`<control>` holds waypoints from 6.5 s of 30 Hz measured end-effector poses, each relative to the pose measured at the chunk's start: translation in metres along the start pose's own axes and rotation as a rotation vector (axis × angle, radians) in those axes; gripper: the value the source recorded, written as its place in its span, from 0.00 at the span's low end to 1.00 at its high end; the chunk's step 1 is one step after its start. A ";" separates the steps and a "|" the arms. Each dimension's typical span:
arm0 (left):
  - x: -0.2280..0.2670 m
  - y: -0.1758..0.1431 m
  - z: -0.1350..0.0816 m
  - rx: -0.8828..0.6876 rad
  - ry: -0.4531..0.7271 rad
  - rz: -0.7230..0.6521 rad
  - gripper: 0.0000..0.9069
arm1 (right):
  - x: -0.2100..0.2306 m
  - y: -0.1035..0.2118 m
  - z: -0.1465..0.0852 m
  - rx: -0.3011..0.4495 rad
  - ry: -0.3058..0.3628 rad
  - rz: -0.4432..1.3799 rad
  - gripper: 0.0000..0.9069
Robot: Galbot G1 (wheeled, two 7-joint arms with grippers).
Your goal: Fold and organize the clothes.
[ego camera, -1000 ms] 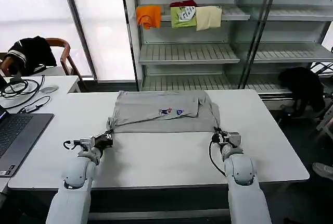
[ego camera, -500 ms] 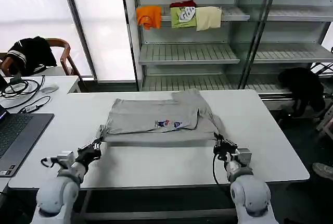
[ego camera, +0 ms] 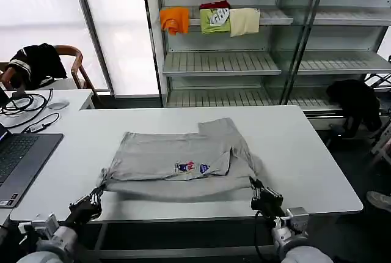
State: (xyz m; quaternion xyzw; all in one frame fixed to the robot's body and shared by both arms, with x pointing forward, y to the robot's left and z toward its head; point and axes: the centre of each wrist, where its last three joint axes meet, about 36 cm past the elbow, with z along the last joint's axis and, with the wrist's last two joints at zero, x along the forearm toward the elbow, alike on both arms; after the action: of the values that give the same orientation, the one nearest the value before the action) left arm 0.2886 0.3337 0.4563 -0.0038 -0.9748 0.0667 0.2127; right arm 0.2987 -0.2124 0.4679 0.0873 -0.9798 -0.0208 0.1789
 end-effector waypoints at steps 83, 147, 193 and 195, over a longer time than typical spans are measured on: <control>-0.259 0.029 -0.093 -0.207 0.017 0.025 0.41 | -0.349 -0.021 -0.080 0.107 0.088 0.006 0.00; -0.174 0.075 -0.050 -0.006 -0.227 0.221 0.01 | -0.152 0.015 -0.053 -0.074 -0.168 -0.134 0.00; -0.113 0.096 -0.015 -0.019 -0.142 0.284 0.01 | -0.060 -0.011 0.003 -0.051 -0.026 -0.069 0.00; -0.110 0.094 -0.013 -0.040 -0.134 0.278 0.02 | -0.059 -0.010 0.005 -0.045 -0.021 -0.064 0.79</control>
State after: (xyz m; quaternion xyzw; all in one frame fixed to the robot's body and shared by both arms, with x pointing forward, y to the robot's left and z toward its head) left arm 0.3926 0.4251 0.4100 -0.1386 -0.9780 0.0762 0.1359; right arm 0.3528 -0.2118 0.4417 0.1145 -0.9776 -0.0496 0.1697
